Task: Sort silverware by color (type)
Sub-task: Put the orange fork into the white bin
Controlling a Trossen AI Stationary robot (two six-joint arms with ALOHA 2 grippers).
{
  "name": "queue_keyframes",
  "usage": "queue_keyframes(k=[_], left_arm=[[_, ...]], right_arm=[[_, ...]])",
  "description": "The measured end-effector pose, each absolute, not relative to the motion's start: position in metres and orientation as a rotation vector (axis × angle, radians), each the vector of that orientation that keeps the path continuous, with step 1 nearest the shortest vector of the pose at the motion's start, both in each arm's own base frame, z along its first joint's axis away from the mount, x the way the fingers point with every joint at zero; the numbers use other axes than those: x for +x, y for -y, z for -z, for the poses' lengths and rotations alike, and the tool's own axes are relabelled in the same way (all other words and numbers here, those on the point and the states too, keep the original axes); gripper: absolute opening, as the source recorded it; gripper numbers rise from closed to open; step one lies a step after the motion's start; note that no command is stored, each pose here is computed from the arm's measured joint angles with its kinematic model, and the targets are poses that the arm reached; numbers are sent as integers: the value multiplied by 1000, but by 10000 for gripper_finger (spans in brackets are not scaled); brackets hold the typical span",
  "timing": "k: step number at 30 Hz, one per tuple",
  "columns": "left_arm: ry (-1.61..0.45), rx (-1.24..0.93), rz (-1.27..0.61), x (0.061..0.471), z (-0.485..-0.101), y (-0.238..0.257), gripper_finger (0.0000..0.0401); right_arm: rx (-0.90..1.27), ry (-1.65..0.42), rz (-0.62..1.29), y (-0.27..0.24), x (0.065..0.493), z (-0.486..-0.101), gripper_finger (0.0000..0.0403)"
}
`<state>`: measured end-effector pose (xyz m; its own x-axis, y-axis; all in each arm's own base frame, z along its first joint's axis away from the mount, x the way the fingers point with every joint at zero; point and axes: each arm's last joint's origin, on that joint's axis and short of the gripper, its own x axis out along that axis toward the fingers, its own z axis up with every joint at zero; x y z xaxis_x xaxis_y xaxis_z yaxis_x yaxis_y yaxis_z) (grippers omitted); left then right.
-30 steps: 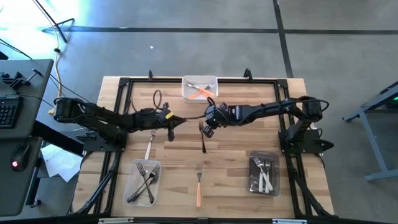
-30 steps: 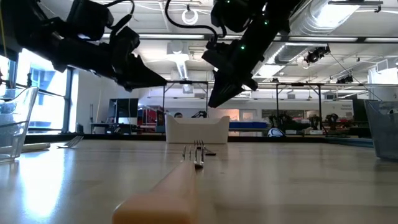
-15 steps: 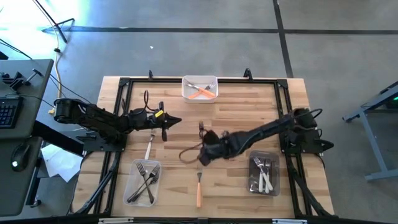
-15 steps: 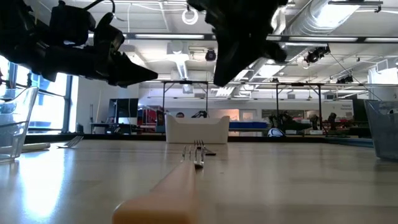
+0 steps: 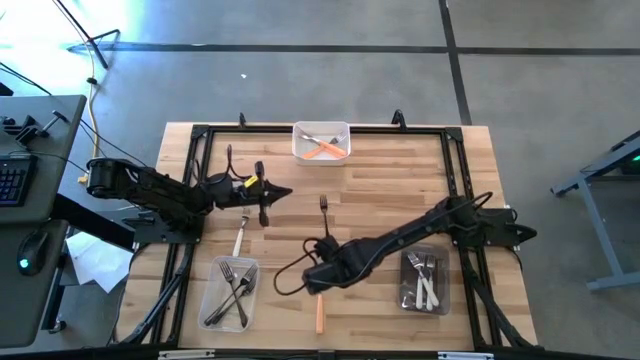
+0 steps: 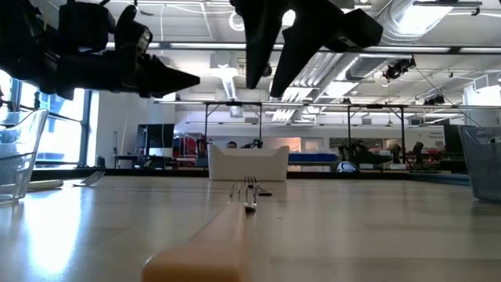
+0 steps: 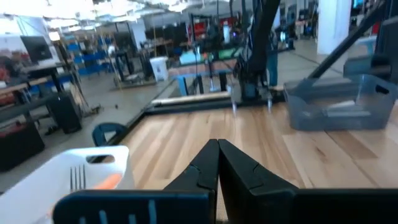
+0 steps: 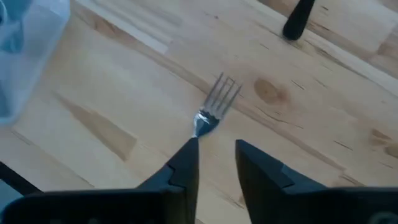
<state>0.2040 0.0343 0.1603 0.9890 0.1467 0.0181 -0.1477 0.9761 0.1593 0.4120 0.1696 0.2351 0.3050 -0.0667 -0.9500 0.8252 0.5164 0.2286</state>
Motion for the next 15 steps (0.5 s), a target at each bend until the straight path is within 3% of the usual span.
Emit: queue_keyframes(k=[7,15], left_arm=[[47,91,-103,204,-164,-33,0],[3,111,-59,183,-145,-28,0]], right_arm=[[966,-1112,720,-168,416,-233,131],[1063,-1088,773,-184,423,-209,146]])
